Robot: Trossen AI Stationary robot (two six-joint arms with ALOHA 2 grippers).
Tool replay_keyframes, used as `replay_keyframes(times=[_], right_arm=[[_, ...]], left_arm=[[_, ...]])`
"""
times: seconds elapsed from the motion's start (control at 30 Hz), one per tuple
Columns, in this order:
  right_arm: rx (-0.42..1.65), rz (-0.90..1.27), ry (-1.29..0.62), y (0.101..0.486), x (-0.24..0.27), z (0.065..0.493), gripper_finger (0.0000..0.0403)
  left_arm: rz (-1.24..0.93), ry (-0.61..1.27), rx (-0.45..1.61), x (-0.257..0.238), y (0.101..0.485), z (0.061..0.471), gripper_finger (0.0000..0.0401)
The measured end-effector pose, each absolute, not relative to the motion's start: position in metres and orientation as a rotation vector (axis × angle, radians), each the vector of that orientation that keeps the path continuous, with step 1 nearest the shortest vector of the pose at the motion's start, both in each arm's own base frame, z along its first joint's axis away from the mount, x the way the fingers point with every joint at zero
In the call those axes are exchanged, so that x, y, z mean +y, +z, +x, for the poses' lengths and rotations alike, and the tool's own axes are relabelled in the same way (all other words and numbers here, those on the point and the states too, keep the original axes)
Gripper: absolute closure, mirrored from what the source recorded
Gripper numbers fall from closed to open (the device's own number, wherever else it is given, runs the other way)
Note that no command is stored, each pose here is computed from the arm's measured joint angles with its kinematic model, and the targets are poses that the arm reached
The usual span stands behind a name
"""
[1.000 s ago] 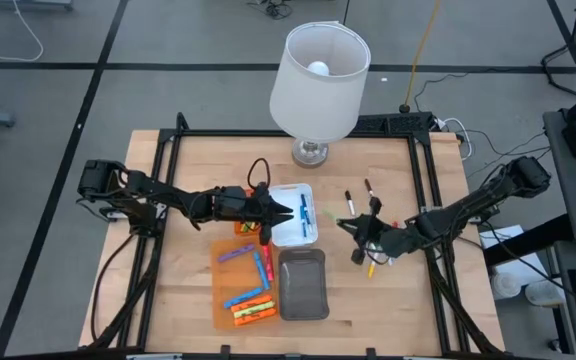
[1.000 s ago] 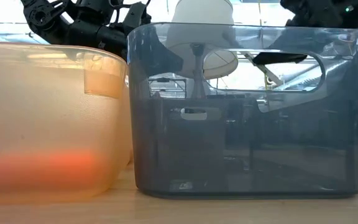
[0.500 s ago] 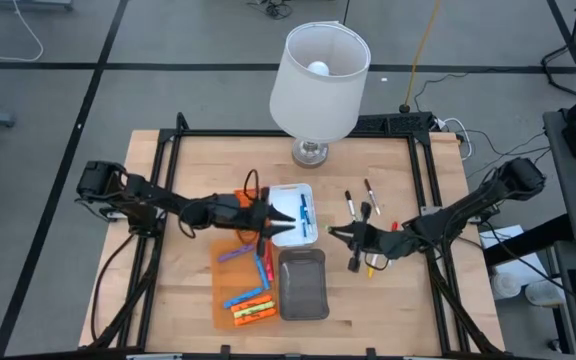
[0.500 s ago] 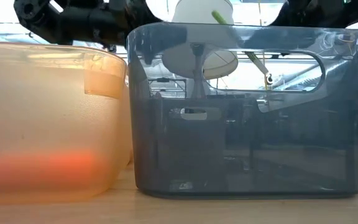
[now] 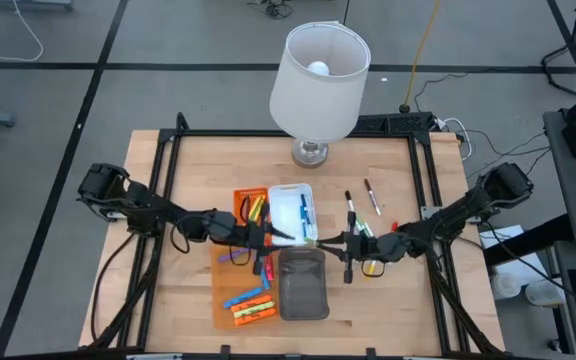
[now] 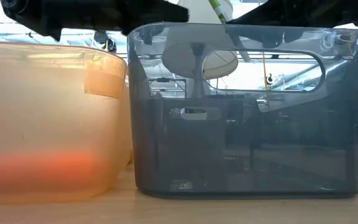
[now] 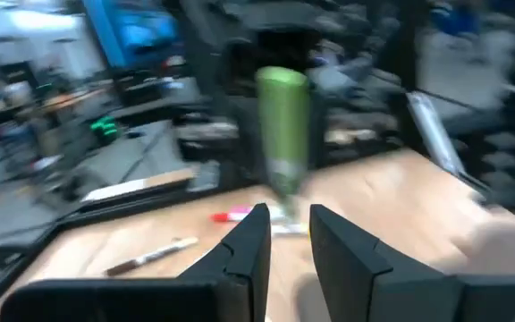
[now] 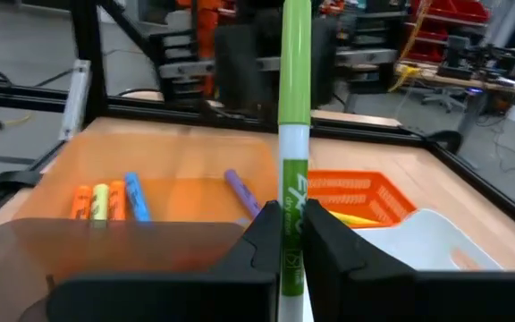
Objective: Pick & Place Markers
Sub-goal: Put the right light green marker pen into the white bin
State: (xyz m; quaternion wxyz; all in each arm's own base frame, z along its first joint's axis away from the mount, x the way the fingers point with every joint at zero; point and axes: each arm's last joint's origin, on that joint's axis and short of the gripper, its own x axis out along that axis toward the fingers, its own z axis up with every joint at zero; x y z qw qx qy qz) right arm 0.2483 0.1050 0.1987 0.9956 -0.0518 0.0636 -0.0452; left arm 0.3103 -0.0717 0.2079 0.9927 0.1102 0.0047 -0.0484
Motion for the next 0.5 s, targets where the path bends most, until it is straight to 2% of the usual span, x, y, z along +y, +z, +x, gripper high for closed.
replay_keyframes(times=[0.17, 0.5], right_arm=[[0.120, -0.105, -0.090, 0.199, 0.104, 0.249, 0.0389], [0.125, -0.117, -0.087, 0.198, 0.105, 0.249, 0.0388]], left_arm=[[0.065, 0.023, -0.012, -0.063, 0.216, 0.330, 0.0313], [0.025, -0.075, 0.022, -0.061, 0.202, 0.353, 0.0312]])
